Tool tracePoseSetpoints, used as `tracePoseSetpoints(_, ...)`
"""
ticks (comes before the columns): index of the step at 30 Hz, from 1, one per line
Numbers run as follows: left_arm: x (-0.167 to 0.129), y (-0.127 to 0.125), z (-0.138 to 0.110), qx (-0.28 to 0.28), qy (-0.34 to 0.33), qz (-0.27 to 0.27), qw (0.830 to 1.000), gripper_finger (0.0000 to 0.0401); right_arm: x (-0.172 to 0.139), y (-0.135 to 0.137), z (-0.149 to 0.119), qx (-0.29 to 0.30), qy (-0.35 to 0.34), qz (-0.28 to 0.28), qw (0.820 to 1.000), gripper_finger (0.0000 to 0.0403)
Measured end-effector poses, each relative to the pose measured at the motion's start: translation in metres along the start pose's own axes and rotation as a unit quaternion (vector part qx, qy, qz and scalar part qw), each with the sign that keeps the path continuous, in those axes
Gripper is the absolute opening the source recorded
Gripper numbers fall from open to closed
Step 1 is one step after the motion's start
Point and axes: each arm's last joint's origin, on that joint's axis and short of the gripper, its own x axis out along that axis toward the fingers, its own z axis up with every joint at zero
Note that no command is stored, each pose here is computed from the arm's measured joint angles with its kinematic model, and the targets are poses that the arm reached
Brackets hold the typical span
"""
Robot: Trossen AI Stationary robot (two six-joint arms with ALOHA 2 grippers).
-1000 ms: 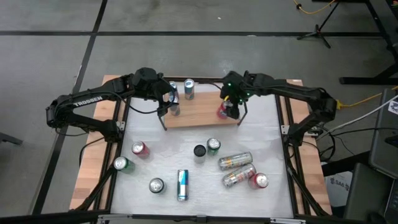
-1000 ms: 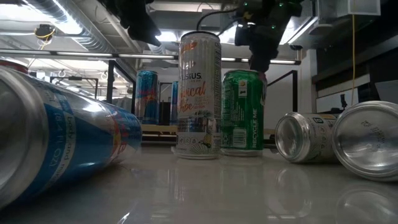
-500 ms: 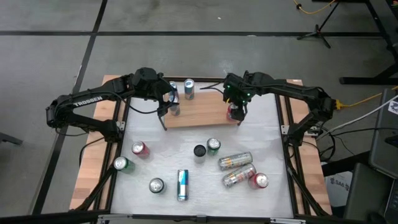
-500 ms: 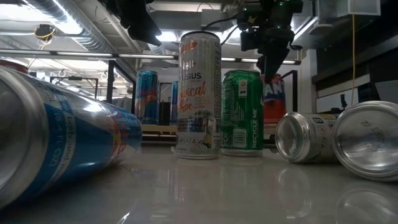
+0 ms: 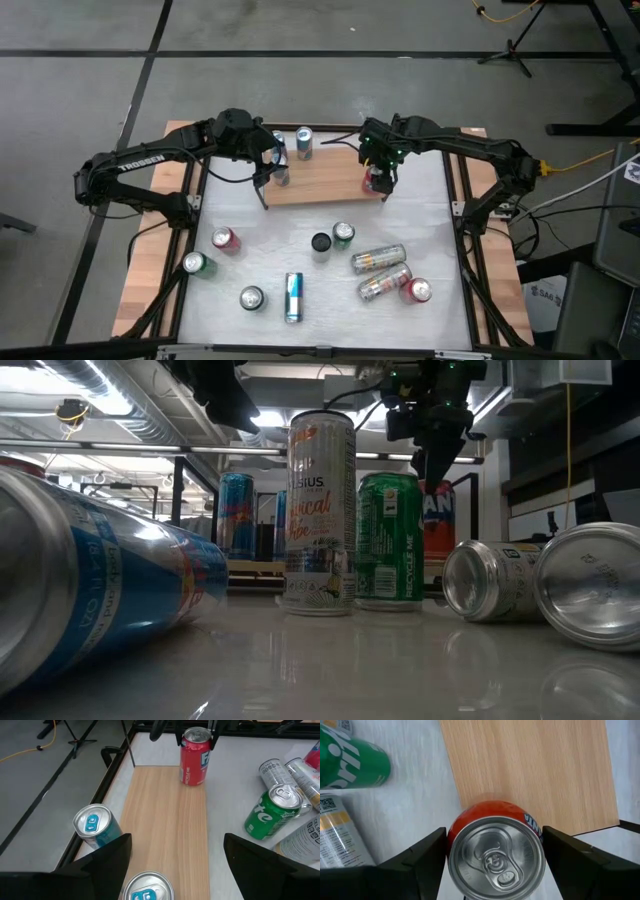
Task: Sort soda cans
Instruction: Put the orange soda can on the shelf
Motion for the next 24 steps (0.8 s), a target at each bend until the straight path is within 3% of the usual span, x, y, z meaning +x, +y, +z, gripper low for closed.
tracePoseSetpoints(24, 0.0, 0.0001, 0.0, -0.009, 0.0, 0.0, 1.0, 0.0305, -0.0001, 0.0, 0.0, 0.0, 0.0, 0.0, 1.0, 0.0289)
